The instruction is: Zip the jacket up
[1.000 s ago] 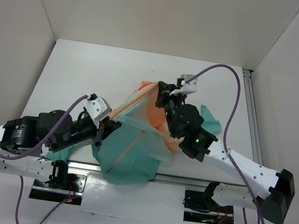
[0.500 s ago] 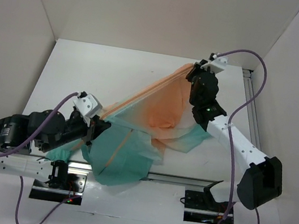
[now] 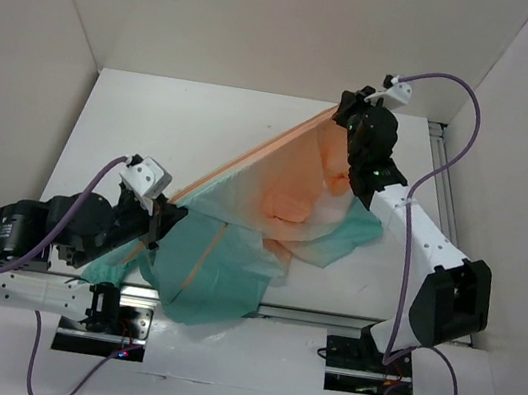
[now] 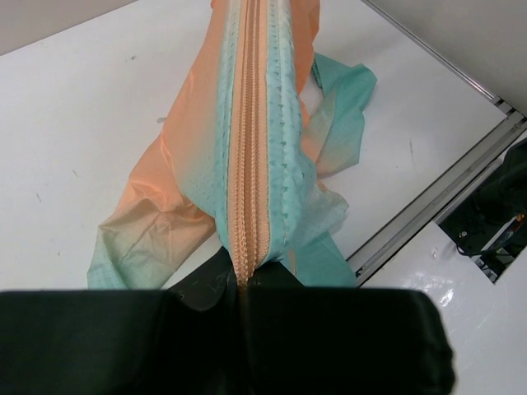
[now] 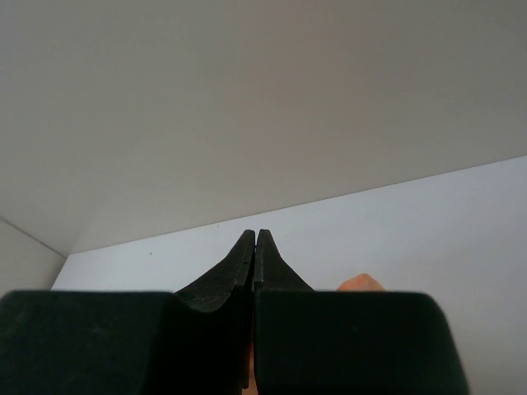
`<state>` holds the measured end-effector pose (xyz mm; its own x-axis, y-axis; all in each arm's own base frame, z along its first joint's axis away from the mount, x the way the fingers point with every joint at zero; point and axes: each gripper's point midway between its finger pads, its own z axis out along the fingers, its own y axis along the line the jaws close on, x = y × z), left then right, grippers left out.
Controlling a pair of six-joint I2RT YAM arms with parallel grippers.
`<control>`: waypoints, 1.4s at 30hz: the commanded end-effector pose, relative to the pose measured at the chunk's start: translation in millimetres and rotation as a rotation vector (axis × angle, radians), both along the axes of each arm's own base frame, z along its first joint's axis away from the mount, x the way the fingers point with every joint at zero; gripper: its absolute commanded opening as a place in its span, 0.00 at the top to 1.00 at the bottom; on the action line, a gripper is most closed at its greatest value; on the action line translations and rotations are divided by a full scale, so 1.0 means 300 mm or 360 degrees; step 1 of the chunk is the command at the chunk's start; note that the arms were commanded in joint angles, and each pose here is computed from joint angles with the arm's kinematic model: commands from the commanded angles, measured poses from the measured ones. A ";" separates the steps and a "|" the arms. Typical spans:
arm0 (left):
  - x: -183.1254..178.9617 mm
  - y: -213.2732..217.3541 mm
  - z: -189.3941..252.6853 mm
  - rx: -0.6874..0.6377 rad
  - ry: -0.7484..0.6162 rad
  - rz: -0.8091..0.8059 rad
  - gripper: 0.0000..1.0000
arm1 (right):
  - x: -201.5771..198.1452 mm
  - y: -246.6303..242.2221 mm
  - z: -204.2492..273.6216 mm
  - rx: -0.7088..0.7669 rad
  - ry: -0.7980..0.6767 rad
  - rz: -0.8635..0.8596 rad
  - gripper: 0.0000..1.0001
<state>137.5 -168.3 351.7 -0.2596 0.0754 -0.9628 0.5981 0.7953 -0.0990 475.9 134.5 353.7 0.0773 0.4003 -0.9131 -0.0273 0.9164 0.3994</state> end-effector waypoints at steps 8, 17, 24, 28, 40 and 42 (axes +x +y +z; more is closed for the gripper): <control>0.001 0.132 0.119 -0.0206 -0.0052 0.0113 1.00 | 0.085 -0.472 -0.032 -0.0090 0.0072 -0.0719 1.00; -0.008 0.184 0.124 -0.0282 -0.0036 0.0142 1.00 | 0.093 -0.525 -0.018 -0.0088 0.0071 -0.0770 1.00; -0.001 0.171 0.100 -0.0236 -0.0032 0.0156 1.00 | 0.095 -0.538 -0.010 -0.0074 0.0051 -0.0733 1.00; 0.001 0.162 0.095 -0.0219 -0.0029 0.0156 0.72 | 0.100 -0.521 -0.003 -0.0072 0.0016 -0.0651 1.00; -0.001 0.131 0.131 -0.0271 -0.0029 0.0125 0.00 | 0.109 -0.384 0.033 -0.0190 -0.0085 -0.0374 1.00; -0.003 0.114 0.132 -0.0271 -0.0025 0.0109 0.00 | 0.101 -0.347 0.041 -0.0209 -0.0105 -0.0298 1.00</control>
<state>136.8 -125.2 380.3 -0.2471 -0.0753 -0.9660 0.5334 0.8218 -0.2005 513.9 21.0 330.3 0.1073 0.2726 -0.9561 0.2034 0.9353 0.2895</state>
